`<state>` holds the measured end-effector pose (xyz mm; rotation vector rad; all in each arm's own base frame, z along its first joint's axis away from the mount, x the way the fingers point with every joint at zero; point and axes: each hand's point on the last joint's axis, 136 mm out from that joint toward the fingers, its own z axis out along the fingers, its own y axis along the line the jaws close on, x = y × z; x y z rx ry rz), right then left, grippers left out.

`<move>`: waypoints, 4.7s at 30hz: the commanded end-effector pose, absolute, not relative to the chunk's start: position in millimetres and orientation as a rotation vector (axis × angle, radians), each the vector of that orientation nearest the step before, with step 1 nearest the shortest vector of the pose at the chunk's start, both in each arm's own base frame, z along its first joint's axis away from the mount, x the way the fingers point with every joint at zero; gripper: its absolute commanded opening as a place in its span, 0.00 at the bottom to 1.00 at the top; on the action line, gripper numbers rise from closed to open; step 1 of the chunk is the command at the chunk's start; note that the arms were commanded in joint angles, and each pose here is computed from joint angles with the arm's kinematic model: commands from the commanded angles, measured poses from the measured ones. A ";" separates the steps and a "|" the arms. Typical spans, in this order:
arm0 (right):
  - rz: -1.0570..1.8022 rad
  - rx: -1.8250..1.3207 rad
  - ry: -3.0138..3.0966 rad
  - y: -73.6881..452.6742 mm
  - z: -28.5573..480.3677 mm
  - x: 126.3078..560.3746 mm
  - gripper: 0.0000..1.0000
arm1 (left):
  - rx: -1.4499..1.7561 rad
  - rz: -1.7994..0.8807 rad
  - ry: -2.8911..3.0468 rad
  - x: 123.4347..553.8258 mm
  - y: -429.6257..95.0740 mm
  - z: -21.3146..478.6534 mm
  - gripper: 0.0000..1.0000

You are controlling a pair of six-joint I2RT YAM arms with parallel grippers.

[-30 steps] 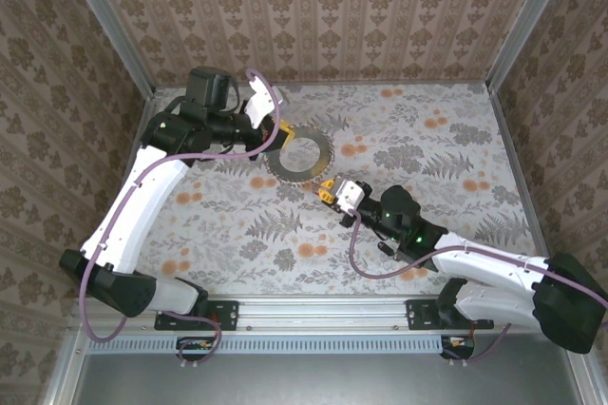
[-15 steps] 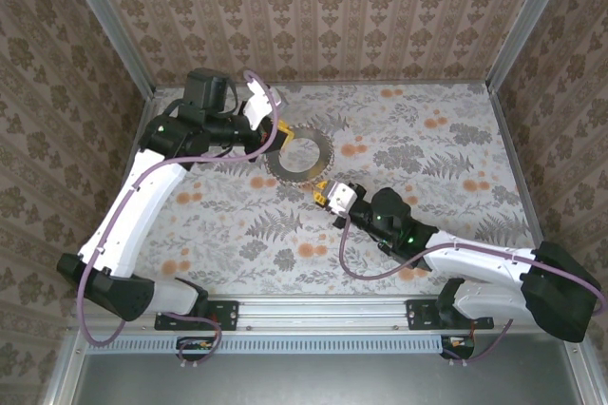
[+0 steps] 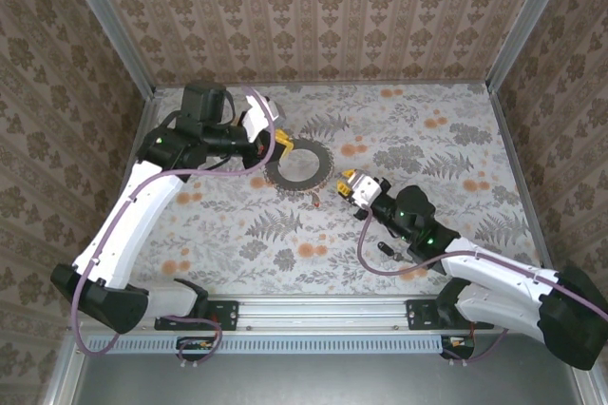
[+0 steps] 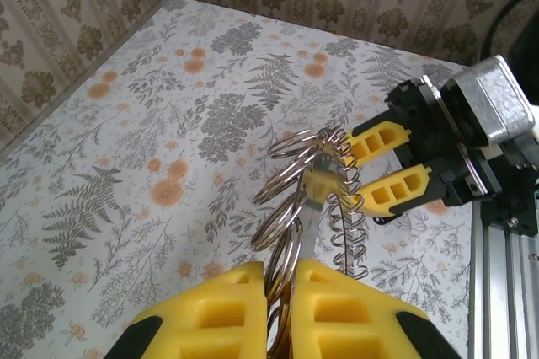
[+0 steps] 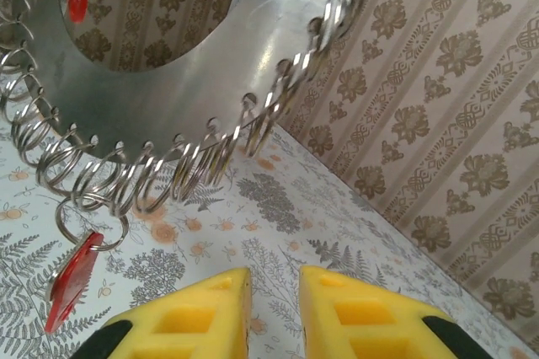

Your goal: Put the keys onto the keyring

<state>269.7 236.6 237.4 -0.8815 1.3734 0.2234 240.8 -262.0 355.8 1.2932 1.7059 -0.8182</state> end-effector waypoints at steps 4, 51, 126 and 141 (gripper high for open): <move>0.258 -0.957 1.336 241.7 230.6 259.9 0.25 | 1.387 -0.830 1.487 226.9 -268.1 375.2 0.00; 0.300 -0.959 1.281 255.0 254.9 257.6 0.18 | 1.319 -0.763 1.553 238.6 -262.1 371.2 0.00; 0.332 -1.021 1.302 265.5 248.2 258.4 0.17 | 1.290 -0.726 1.501 232.2 -261.9 381.9 0.00; 0.335 -1.011 1.331 267.4 238.7 257.3 0.15 | 1.282 -0.727 1.502 232.2 -262.3 383.6 0.00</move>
